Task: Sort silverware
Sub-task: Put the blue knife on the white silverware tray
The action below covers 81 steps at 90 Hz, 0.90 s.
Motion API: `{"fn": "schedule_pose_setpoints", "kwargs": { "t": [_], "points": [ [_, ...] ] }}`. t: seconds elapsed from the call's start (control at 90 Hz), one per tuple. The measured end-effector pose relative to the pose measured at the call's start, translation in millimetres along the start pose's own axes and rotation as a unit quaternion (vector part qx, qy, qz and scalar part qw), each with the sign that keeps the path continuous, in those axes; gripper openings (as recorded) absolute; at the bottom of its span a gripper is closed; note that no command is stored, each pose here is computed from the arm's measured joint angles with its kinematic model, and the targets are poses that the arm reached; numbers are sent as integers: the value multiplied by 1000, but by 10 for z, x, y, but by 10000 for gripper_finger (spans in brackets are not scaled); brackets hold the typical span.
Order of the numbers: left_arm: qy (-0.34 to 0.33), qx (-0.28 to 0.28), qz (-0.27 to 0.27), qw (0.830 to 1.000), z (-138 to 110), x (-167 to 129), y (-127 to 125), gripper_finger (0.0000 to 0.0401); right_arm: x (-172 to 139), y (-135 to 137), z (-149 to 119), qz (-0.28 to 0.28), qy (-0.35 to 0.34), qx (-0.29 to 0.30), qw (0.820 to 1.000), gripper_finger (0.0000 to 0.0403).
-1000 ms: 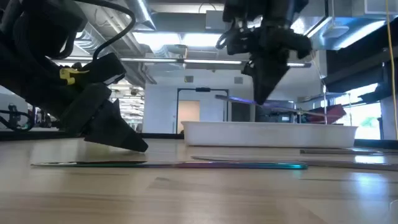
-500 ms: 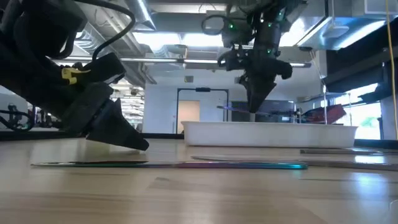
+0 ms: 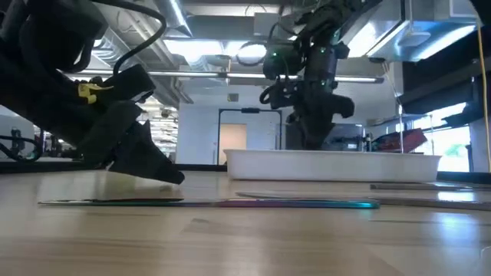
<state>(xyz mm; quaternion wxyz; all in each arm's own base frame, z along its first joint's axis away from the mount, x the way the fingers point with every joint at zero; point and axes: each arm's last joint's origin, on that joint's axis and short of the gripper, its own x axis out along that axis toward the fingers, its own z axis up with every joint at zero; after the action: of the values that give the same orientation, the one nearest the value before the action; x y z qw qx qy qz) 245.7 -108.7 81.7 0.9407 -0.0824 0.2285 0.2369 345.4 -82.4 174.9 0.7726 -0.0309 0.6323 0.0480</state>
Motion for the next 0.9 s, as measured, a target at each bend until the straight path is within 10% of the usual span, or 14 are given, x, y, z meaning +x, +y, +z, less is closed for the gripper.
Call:
{"fn": "schedule_pose_setpoints", "kwargs": {
  "t": [0.522, 0.9],
  "points": [
    [0, -5, 0, 1000, -1, 0, 1, 263, -491, 207, -28, -39, -43, 29, 998, 141],
    [9, -9, -12, 1000, -10, -6, -10, 263, -796, 964, -728, 22, -36, 28, 999, 156]
  ]
}}
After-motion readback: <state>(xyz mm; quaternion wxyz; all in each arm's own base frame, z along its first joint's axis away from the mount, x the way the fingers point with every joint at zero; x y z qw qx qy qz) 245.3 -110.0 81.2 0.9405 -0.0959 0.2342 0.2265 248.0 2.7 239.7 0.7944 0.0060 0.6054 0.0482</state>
